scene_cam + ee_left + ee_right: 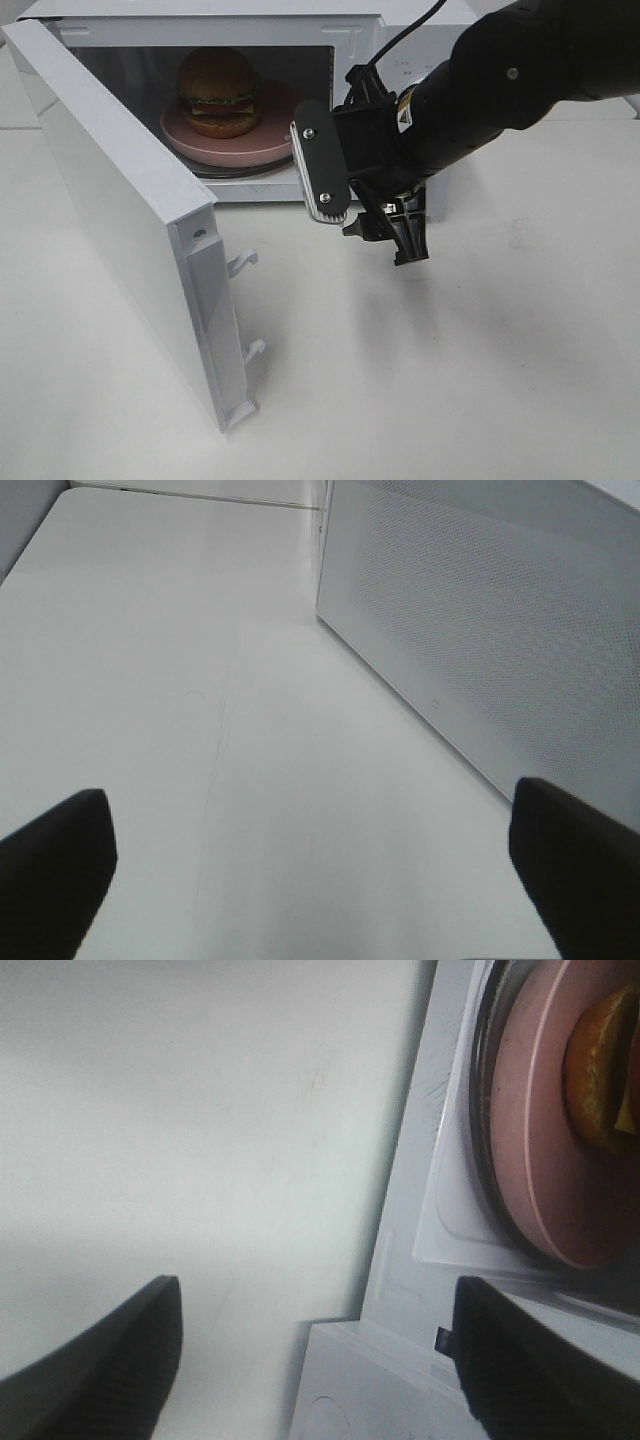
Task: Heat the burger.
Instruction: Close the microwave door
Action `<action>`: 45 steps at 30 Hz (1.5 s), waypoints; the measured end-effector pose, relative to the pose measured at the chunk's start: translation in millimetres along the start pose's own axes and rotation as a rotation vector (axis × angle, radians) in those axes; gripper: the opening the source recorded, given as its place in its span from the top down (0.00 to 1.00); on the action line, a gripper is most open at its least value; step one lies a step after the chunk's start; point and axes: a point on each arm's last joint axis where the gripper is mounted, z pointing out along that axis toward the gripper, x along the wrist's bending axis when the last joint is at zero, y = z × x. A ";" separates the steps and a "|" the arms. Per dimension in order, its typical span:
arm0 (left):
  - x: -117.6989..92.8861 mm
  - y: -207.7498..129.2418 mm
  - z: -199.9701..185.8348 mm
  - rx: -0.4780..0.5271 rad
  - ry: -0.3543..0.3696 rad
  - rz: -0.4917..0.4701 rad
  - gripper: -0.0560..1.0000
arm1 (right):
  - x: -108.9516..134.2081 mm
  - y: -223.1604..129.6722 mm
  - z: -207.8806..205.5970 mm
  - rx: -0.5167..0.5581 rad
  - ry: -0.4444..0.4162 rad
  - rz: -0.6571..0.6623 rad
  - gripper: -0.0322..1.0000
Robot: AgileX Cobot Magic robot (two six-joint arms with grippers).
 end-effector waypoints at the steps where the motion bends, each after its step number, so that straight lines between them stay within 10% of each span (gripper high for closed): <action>1: 0.0 0.0 0.0 0.000 0.000 0.000 0.01 | 3.4 -1.5 -5.0 0.000 -0.001 0.020 0.26; 19: 0.0 0.0 0.0 0.000 0.000 0.000 0.01 | 37.6 -16.6 -55.3 -0.017 -0.031 0.249 0.26; 45: 0.0 0.0 0.0 0.000 0.000 0.000 0.01 | 75.9 -37.7 -129.6 0.125 0.055 1.036 0.26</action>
